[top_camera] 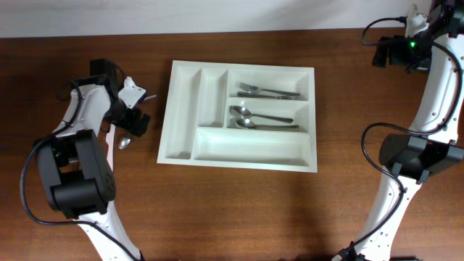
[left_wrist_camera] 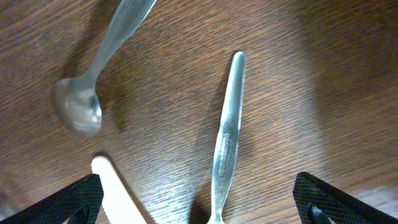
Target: Pack container
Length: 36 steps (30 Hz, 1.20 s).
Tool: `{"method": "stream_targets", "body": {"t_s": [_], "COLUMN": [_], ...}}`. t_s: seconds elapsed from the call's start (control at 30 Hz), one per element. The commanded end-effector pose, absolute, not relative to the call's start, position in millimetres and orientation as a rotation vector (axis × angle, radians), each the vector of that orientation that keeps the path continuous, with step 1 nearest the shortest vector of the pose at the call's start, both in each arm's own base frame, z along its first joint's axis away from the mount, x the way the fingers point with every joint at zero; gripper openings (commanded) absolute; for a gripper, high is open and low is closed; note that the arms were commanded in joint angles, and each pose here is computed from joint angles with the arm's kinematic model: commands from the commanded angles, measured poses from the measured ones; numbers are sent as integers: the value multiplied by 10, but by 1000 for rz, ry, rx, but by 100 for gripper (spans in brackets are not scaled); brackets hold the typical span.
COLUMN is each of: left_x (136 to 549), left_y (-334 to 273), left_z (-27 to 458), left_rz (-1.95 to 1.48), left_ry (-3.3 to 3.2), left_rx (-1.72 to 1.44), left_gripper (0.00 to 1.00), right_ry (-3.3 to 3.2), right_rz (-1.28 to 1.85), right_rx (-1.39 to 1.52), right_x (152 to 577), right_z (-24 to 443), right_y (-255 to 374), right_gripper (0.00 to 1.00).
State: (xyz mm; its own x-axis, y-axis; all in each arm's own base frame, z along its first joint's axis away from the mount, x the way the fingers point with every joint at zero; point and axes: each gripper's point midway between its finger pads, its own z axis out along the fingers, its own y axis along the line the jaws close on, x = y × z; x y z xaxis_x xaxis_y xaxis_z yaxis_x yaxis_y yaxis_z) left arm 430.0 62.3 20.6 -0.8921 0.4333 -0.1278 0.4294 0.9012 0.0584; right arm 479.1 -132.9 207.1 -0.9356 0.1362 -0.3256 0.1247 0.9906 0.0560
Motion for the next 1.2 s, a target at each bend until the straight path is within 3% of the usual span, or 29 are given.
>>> {"method": "stream_targets", "body": {"t_s": [0.0,0.07,0.17,0.27,0.67,0.73,0.87,1.0,1.17], "left_x": [4299,4298,4294,4276,4065,4052,4052,4053,4052], "left_y": [474,469,469,466,434,432,439,440,458], "left_z": [180,176,165,113,-421,-442,-442,-441,-433], "left_rz": [-77,-82,-84,-92,-182,-186,-181,-180,-165], "left_ry": [2888,2888,2890,2903,3032,3038,3040,3039,3044], "left_rx": [741,741,741,742,750,751,752,752,753], "left_gripper": [97,89,68,41,45,36,28,3,2], "right_ry": [2768,2768,2768,2768,2768,2768,2768,2768,2768], "right_rz": [26,26,26,26,26,26,26,26,26], "right_rx": [206,205,205,205,205,205,205,205,205], "right_x": [4752,4753,4753,4753,4754,4754,4754,4753,4753], "right_z": [2222,2222,2222,2222,2222,2222,2222,2222,2222], "right_y": [-1364,-1361,-1360,-1361,-1360,-1361,-1360,-1361,-1361], "right_gripper": [98,99,99,99,99,99,99,99,99]}}
